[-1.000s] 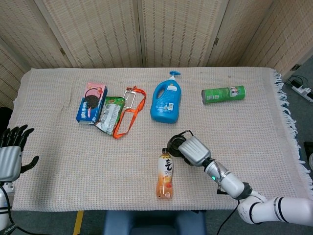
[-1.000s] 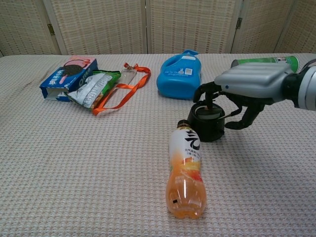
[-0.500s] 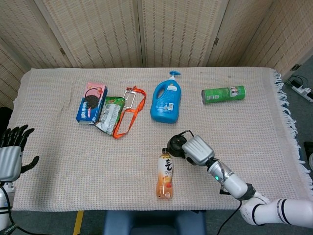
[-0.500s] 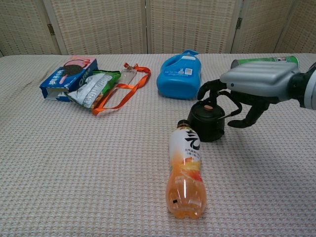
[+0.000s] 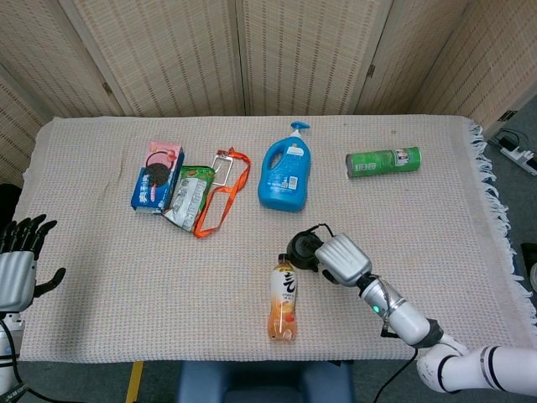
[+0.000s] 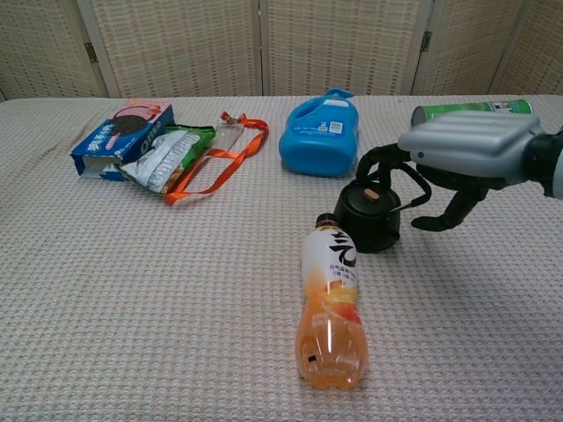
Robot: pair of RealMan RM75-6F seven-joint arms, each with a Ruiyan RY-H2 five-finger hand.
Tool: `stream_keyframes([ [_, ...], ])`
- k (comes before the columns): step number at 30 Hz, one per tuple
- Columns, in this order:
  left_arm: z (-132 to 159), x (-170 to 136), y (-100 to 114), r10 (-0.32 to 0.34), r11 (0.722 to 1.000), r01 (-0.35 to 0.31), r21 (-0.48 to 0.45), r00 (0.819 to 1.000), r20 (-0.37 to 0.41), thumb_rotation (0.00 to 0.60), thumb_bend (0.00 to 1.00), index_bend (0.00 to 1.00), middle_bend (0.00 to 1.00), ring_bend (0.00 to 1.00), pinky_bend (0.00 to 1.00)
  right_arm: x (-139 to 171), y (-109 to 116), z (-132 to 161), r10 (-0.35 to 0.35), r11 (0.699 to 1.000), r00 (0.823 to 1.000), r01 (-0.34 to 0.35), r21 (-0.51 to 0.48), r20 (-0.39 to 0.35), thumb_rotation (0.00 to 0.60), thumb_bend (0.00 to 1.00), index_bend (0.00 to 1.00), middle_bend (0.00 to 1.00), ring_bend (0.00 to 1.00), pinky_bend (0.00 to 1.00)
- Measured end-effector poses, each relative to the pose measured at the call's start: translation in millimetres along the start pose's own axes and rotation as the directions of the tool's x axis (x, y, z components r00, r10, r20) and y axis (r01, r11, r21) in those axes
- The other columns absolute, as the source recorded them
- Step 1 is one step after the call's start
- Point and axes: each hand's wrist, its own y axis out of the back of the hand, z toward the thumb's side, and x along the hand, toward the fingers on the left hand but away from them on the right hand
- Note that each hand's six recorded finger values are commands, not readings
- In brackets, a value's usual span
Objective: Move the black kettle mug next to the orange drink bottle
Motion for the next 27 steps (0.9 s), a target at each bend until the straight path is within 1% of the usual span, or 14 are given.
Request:
stream_keyframes([
  [2,-1.1,0.7,-0.2,-0.001,1.000,0.001,0.002,1.000,-0.003,0.600,0.23,0.13,0.06,0.04,0.00,9.4,8.2,-9.0,-0.027,1.000,0.999,0.027,0.004,0.029,0.600,0.35,0.19,0.36,0.74,0.63],
  [3,-1.8,1.0,-0.5,-0.002,1.000,0.002,0.004,1.000,-0.004,0.600,0.23,0.13,0.06,0.04,0.00,14.2,11.1,-13.6,-0.038,0.999,0.998,0.038,0.005,0.044,0.600,0.35,0.19,0.35,0.71,0.63],
  [4,-2.5,1.2,-0.9,-0.003,1.000,0.003,0.005,1.000,-0.006,0.600,0.23,0.13,0.06,0.04,0.00,21.2,14.1,-20.0,-0.051,0.999,0.996,0.051,0.007,0.066,0.600,0.35,0.19,0.35,0.65,0.61],
  [5,-3.1,1.4,-1.4,-0.004,1.000,0.004,0.006,1.000,-0.008,0.600,0.23,0.13,0.06,0.04,0.00,27.0,15.8,-25.0,-0.061,0.998,0.995,0.061,0.008,0.085,0.600,0.35,0.19,0.34,0.57,0.55],
  [6,-4.0,1.5,-2.1,-0.005,1.000,0.005,0.007,1.000,-0.010,0.600,0.23,0.13,0.06,0.04,0.00,33.2,17.0,-30.2,-0.070,0.998,0.992,0.070,0.009,0.104,0.600,0.35,0.19,0.32,0.48,0.47],
  [7,-4.6,1.3,-2.7,-0.006,1.000,0.006,0.009,1.000,-0.012,0.600,0.23,0.13,0.06,0.04,0.00,42.5,17.9,-37.4,-0.082,0.997,0.988,0.081,0.008,0.132,0.600,0.35,0.19,0.29,0.38,0.35],
  [8,-5.2,0.9,-3.4,-0.008,1.000,0.008,0.012,1.000,-0.014,0.600,0.23,0.13,0.06,0.04,0.00,50.3,17.9,-43.0,-0.089,0.996,0.984,0.089,0.007,0.155,0.600,0.35,0.18,0.23,0.29,0.24],
  [10,-6.8,-0.7,-4.9,-0.011,1.000,0.011,0.019,1.000,-0.018,0.600,0.23,0.13,0.06,0.04,0.00,69.5,16.7,-55.8,-0.105,0.994,0.972,0.107,0.003,0.210,0.600,0.35,0.13,0.15,0.18,0.14],
  [12,-8.3,-2.2,-5.4,-0.009,1.000,0.010,0.017,1.000,-0.026,0.600,0.23,0.13,0.06,0.04,0.00,86.9,14.7,-66.0,-0.119,0.992,0.959,0.124,-0.001,0.257,0.600,0.35,0.05,0.07,0.11,0.08],
  [14,-9.7,-3.9,-6.0,-0.009,1.000,0.009,0.015,0.999,-0.033,0.600,0.23,0.13,0.06,0.04,0.00,107.7,11.8,-76.9,-0.137,0.989,0.940,0.147,-0.006,0.313,0.600,0.35,0.01,0.03,0.08,0.05],
  [19,-10.7,-9.7,-8.0,-0.020,1.000,0.021,0.019,0.999,-0.043,0.600,0.23,0.13,0.06,0.04,0.00,161.0,0.9,-97.5,-0.169,0.981,0.882,0.195,-0.015,0.440,0.600,0.35,0.00,0.02,0.09,0.04],
  [22,-9.4,-14.2,-9.2,-0.022,1.000,0.023,0.013,0.999,-0.047,0.600,0.23,0.13,0.06,0.04,0.00,187.1,-5.6,-103.4,-0.183,0.977,0.853,0.214,-0.008,0.489,0.600,0.35,0.00,0.02,0.10,0.04],
  [25,-6.2,-18.4,-10.6,-0.023,1.000,0.023,0.009,0.999,-0.043,0.600,0.23,0.13,0.06,0.04,0.00,207.6,-13.8,-105.8,-0.183,0.974,0.827,0.224,-0.013,0.531,0.600,0.35,0.00,0.02,0.10,0.04],
  [27,-3.5,-21.1,-11.9,-0.025,1.000,0.025,0.006,0.999,-0.041,0.600,0.23,0.13,0.06,0.04,0.00,217.6,-19.3,-105.3,-0.178,0.973,0.814,0.230,-0.025,0.552,0.600,0.35,0.00,0.02,0.11,0.04],
])
